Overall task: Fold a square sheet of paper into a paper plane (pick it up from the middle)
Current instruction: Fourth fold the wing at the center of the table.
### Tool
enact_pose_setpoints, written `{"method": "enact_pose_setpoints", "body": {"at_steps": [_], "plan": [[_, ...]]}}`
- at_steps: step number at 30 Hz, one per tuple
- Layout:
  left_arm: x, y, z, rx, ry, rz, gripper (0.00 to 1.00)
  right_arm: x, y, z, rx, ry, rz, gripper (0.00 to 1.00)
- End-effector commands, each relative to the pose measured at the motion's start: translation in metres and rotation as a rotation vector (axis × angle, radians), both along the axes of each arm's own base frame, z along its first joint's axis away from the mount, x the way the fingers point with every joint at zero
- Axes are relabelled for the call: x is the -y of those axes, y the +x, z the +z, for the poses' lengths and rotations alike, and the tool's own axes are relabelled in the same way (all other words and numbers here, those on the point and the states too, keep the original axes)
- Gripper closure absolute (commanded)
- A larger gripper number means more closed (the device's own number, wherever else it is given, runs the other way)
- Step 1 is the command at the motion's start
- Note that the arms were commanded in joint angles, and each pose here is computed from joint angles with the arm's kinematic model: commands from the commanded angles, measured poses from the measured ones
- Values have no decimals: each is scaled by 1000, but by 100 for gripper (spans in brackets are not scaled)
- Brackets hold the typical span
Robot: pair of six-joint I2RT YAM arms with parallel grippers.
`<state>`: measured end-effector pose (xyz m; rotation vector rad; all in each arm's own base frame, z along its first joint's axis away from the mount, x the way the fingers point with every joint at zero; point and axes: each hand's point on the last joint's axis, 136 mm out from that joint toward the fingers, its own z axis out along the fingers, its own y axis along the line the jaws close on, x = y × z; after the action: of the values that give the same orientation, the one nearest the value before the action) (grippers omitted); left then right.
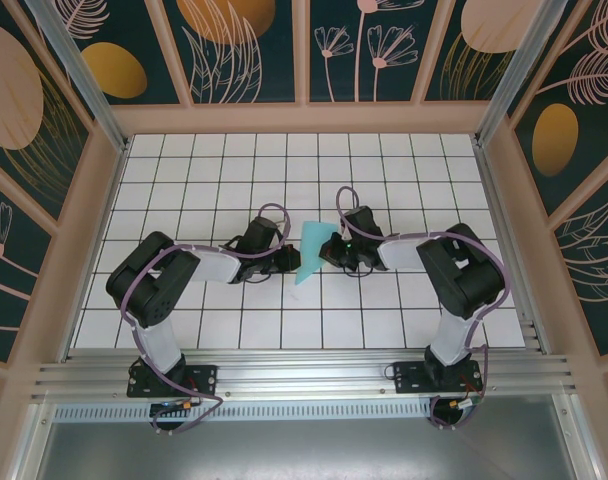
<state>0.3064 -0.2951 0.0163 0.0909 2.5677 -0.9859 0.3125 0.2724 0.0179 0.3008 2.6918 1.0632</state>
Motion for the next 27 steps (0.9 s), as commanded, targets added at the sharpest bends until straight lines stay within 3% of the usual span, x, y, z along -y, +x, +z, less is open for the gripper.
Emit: {"method": "enact_pose_setpoints", "body": {"at_steps": [1, 7, 11, 15, 19, 23, 27], "plan": [[3, -15, -11, -51, 24, -51, 82, 7, -9, -18, -41, -59, 23, 95], [-1, -2, 28, 26, 44, -15, 66, -7, 1, 37, 78, 20, 80, 89], [-10, 7, 60, 98, 62, 33, 58, 12, 9, 55, 124, -1, 41, 78], [-9, 9, 83, 142, 43, 28, 68, 31, 3, 52, 122, -3, 0, 68], [12, -2, 102, 159, -64, -85, 79, 40, -7, 46, 111, 33, -17, 58], [19, -8, 82, 102, -45, -144, 87, 27, -14, 54, 133, 125, 38, 54], [21, -10, 66, 61, -47, -148, 88, 14, -14, 55, 139, 173, 85, 52]]}}
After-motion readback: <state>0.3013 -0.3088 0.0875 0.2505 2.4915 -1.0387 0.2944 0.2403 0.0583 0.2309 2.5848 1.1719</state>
